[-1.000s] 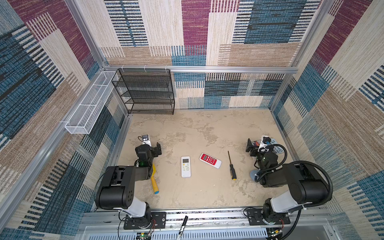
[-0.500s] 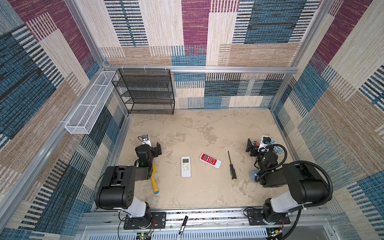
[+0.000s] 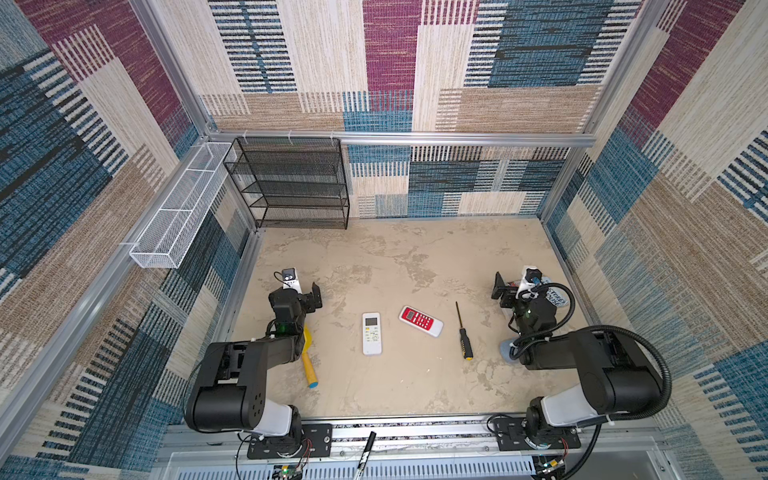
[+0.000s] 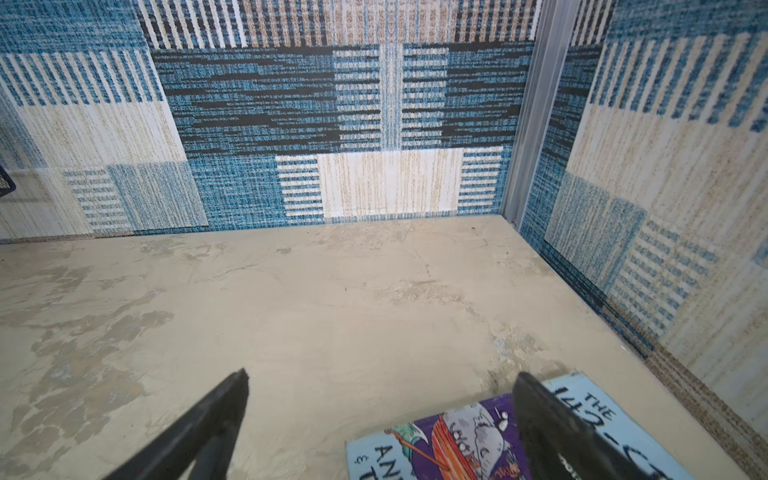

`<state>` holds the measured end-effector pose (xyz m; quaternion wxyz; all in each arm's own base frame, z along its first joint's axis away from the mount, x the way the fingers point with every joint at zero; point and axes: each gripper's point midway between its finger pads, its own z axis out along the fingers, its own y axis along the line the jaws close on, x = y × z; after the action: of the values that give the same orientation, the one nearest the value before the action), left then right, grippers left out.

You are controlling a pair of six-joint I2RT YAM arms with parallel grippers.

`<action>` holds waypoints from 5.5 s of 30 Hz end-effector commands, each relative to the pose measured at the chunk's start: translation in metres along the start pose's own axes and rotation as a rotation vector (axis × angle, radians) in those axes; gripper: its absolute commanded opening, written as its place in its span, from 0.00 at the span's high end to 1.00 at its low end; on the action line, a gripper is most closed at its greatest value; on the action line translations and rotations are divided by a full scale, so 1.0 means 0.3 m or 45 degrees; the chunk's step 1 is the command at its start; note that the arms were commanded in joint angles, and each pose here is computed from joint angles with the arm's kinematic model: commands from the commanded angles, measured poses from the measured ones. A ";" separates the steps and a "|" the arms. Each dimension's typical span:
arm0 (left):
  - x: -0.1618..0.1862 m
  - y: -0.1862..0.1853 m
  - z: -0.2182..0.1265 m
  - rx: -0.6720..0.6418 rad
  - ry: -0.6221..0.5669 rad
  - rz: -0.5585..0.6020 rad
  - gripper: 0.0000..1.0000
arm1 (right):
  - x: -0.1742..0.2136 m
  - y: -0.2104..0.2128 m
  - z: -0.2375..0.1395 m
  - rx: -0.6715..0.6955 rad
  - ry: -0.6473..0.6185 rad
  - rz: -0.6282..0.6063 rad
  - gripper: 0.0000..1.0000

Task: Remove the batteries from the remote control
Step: 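Reach the left gripper to the white remote while the right arm moves forward, then close the left gripper on the white remote and lift it, then bring the white remote toward the right gripper and grasp its edge with the right gripper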

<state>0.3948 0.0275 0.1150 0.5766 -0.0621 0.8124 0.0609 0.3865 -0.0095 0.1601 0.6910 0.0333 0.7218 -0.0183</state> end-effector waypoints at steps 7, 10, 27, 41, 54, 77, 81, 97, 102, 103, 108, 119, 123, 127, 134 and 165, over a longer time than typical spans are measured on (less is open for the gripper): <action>-0.020 -0.007 -0.036 0.014 0.164 -0.053 0.01 | -0.039 0.018 0.020 -0.030 0.142 -0.076 0.00; -0.035 -0.046 -0.054 0.089 0.199 -0.087 0.01 | -0.068 0.015 -0.008 -0.026 0.140 -0.033 0.00; -0.115 -0.235 -0.240 0.375 0.266 -0.335 0.01 | -0.156 0.069 -0.164 -0.150 0.162 0.240 0.00; -0.057 -0.623 -0.345 0.701 0.409 -0.175 0.01 | -0.098 0.222 -0.161 -0.292 0.339 0.239 0.00; 0.043 -0.881 -0.419 0.879 0.551 -0.022 0.04 | -0.026 0.331 -0.167 -0.435 0.493 0.245 0.00; 0.340 -0.708 -0.371 0.265 1.028 -0.120 0.01 | 0.024 0.379 -0.198 -0.476 0.558 0.181 0.00; 0.376 -0.721 -0.360 0.243 1.084 -0.089 0.01 | 0.023 0.386 -0.198 -0.482 0.555 0.184 0.00; 0.459 -0.696 -0.345 0.143 1.167 -0.009 0.35 | 0.025 0.398 -0.196 -0.500 0.554 0.184 0.00; 0.444 -0.717 -0.344 0.200 1.131 -0.050 0.56 | 0.015 0.425 -0.201 -0.555 0.544 0.188 0.00; 0.438 -0.724 -0.344 0.218 1.120 -0.063 0.60 | 0.013 0.433 -0.204 -0.571 0.543 0.191 0.00; 0.376 -0.777 -0.349 0.345 1.052 -0.131 0.66 | -0.002 0.478 -0.222 -0.673 0.536 0.210 0.00; 0.160 -0.847 -0.389 0.571 0.841 -0.260 0.67 | -0.035 0.594 -0.309 -0.928 0.517 0.204 0.04; 0.089 -0.876 -0.406 0.650 0.780 -0.319 0.67 | -0.065 0.651 -0.357 -1.028 0.482 0.207 0.06; 0.022 -0.905 -0.426 0.737 0.718 -0.386 0.67 | -0.095 0.729 -0.408 -1.141 0.444 0.222 0.07; -0.070 -0.906 -0.448 0.800 0.604 -0.498 0.67 | -0.100 0.874 -0.442 -1.251 0.474 0.239 0.12; -0.205 -0.876 -0.460 0.887 0.296 -0.674 0.69 | -0.029 1.139 -0.469 -1.395 0.643 0.287 0.52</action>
<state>0.3259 -0.2500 0.1892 0.4322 -0.0755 0.8286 -0.3477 0.2718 0.3349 0.1696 0.4052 -0.2463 0.7751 0.4176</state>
